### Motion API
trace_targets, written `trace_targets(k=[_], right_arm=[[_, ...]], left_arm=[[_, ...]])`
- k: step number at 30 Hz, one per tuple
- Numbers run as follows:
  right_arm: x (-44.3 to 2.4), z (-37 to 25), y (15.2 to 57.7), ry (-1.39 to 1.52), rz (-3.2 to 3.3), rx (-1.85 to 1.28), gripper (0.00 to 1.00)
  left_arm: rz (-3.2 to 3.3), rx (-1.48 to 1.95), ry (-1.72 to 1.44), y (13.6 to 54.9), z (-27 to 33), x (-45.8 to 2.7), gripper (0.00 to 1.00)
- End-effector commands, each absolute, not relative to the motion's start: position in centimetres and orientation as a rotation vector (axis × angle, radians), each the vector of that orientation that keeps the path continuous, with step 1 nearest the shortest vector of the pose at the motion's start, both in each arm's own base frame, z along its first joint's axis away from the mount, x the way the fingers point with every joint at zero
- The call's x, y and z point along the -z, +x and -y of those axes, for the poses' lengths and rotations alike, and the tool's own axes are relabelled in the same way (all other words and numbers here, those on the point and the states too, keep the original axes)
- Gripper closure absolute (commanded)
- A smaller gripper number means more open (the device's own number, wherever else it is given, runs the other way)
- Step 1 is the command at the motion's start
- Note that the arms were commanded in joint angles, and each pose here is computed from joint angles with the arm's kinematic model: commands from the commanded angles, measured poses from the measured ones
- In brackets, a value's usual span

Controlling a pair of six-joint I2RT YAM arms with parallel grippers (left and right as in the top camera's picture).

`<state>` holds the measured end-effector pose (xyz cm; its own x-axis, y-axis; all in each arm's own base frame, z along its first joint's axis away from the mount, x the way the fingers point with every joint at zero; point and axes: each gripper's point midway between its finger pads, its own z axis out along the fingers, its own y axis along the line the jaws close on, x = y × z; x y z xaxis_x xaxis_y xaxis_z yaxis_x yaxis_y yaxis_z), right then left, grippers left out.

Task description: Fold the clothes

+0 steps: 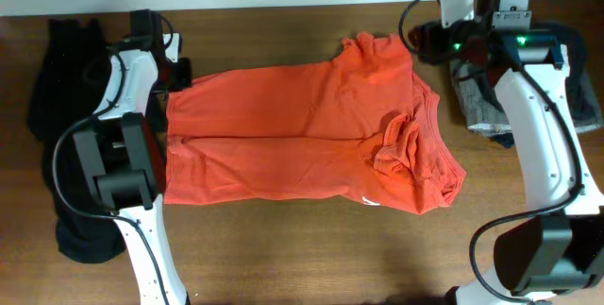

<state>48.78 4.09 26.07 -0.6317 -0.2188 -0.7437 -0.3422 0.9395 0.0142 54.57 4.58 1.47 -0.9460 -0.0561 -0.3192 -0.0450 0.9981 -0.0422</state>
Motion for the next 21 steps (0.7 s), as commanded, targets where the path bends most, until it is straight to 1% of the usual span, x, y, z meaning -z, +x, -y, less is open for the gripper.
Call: trace_targets(k=[1, 7, 10, 16, 19, 21], right_arm=[[-26.2, -4.4, 50.4, -0.312, -2.253, -0.232, 0.37], [-25.3, -4.3, 53.4, -0.281, -2.266, -0.248, 0.38], [-23.3, -4.3, 55.4, -0.279, -2.296, -0.255, 0.38], [-17.6, -4.3, 58.8, -0.275, -2.346, -0.265, 0.37], [-15.6, -4.3, 60.0, -0.274, -2.346, -0.264, 0.31], [-14.2, -4.2, 60.7, -0.261, -2.346, -0.268, 0.30]], left_arm=[[-2.787, 0.006, -0.074, 55.3, -5.0, -4.7, 0.99], [-2.769, 0.006, -0.057, 55.1, -4.4, -8.2, 0.99], [-2.765, 0.008, -0.049, 55.0, -4.0, -8.8, 0.99], [-2.767, 0.011, -0.030, 55.0, -3.3, -8.7, 0.99], [-2.767, 0.013, -0.020, 55.0, -2.9, -8.7, 0.99], [-2.768, 0.014, -0.015, 55.0, -2.7, -8.7, 0.99]])
